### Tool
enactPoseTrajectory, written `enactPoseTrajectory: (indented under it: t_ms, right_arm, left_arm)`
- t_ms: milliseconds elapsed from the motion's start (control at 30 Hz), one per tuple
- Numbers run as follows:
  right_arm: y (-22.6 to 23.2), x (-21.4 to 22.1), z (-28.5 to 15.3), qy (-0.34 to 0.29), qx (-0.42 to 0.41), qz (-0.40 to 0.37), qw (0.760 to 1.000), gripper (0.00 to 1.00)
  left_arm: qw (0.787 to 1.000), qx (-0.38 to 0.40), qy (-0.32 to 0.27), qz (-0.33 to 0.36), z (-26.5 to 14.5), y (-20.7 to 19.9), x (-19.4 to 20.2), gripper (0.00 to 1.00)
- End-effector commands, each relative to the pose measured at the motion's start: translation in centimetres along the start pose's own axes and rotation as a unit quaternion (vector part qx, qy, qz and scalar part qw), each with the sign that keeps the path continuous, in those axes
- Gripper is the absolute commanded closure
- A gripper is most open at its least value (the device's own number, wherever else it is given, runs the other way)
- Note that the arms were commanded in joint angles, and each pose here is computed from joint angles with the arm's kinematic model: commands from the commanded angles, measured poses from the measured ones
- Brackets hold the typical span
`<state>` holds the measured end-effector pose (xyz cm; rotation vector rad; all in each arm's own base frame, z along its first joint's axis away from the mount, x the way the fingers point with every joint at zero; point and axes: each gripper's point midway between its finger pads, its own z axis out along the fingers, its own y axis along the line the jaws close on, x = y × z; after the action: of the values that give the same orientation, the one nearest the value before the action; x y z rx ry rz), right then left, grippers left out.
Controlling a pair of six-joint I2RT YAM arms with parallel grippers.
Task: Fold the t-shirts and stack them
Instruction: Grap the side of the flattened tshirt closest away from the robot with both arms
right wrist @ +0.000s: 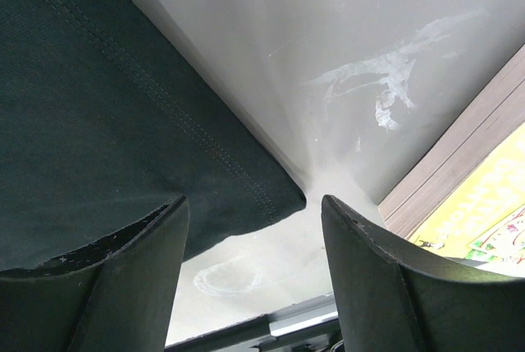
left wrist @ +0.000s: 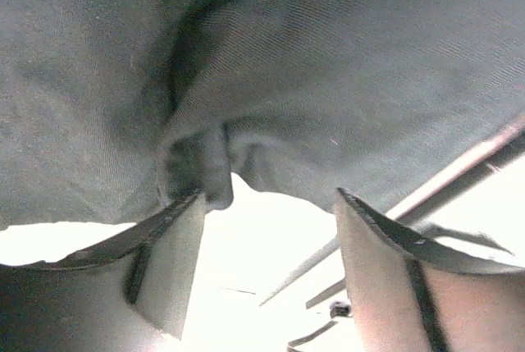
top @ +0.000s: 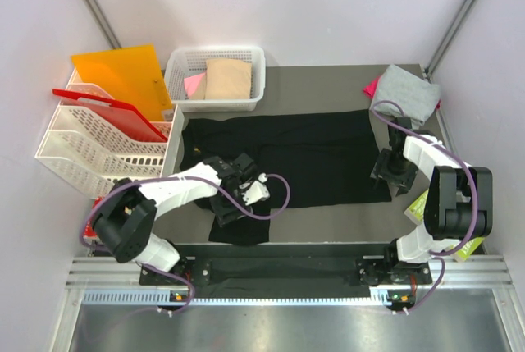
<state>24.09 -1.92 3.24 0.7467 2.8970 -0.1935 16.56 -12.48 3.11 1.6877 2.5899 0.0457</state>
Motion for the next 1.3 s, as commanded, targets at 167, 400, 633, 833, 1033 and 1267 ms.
enactPoseTrajectory:
  t_ms: [167,400,633,833,1033,1267]
  right_arm:
    - [0.4,-1.6,-1.8,-0.033,-0.012,0.006,0.999,0.32]
    - [0.2,-1.7,-2.1,-0.036,-0.007,0.007,0.999,0.31]
    - [0.1,-1.6,-2.0,-0.034,-0.005,0.007,0.999,0.30]
    - [0.1,-1.9,-2.2,-0.036,-0.002,0.006,0.999,0.30]
    - [0.1,-2.1,-2.3,-0.037,-0.004,0.007,0.999,0.31]
    - [0.0,-1.8,-1.9,-0.034,0.000,0.005,0.999,0.31]
  left_arm:
    - [0.996,0.069,-0.012,0.049,-1.3,-2.6,0.6,0.22]
    - [0.991,0.076,0.022,0.104,0.1,-4.4,2.3,0.20]
    - [0.990,0.065,0.023,0.121,1.6,-4.8,1.4,0.19]
    - [0.990,0.068,0.011,0.121,3.0,-5.3,0.3,0.25]
    - [0.991,0.055,-0.002,0.120,4.0,-4.8,-0.5,0.55]
    - [0.991,0.060,0.001,0.115,4.1,-4.9,-0.4,0.95]
